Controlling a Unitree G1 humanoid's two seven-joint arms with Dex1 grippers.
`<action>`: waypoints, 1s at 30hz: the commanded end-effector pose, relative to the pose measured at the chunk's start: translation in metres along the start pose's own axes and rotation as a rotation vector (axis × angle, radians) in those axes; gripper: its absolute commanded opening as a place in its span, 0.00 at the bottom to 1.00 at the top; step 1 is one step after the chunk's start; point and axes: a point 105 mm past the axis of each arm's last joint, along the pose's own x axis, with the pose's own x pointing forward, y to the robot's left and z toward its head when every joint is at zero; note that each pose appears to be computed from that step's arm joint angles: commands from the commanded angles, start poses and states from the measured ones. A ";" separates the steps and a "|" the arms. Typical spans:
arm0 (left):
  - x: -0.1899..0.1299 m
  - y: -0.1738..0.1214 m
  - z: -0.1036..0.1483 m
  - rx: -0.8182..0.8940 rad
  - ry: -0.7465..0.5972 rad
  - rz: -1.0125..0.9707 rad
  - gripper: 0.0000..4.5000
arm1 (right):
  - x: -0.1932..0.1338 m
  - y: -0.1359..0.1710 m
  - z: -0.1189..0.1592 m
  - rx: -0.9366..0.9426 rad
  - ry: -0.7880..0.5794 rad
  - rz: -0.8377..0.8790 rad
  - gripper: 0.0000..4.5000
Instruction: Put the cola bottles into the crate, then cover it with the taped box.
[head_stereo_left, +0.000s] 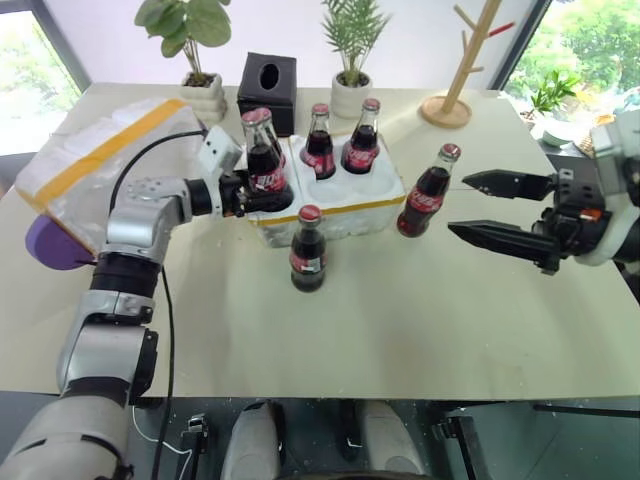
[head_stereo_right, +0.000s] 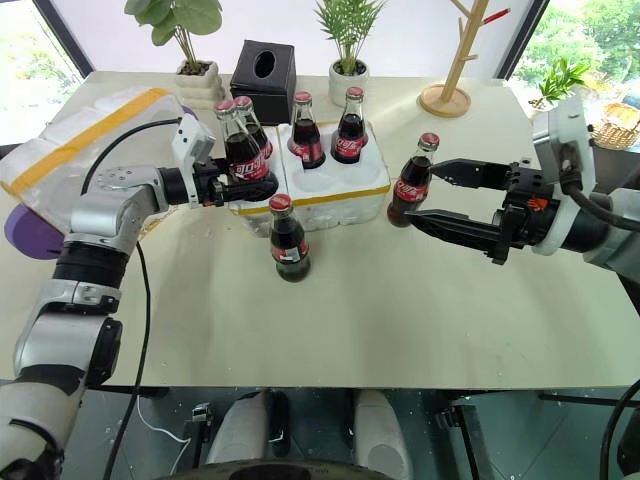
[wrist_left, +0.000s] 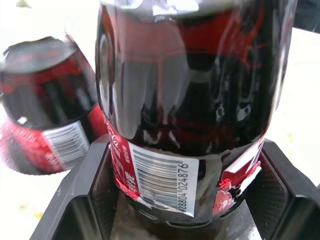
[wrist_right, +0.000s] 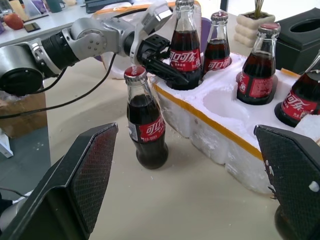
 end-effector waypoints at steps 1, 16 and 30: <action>0.005 -0.005 0.011 0.043 -0.040 -0.019 0.94 | 0.006 0.000 0.002 -0.045 -0.015 -0.006 1.00; -0.091 -0.027 0.078 0.102 -0.102 -0.105 0.99 | 0.048 0.009 -0.040 -0.089 0.085 0.061 1.00; -0.151 -0.077 0.031 0.096 0.187 -0.153 0.99 | 0.140 0.022 -0.080 -0.021 0.057 0.206 1.00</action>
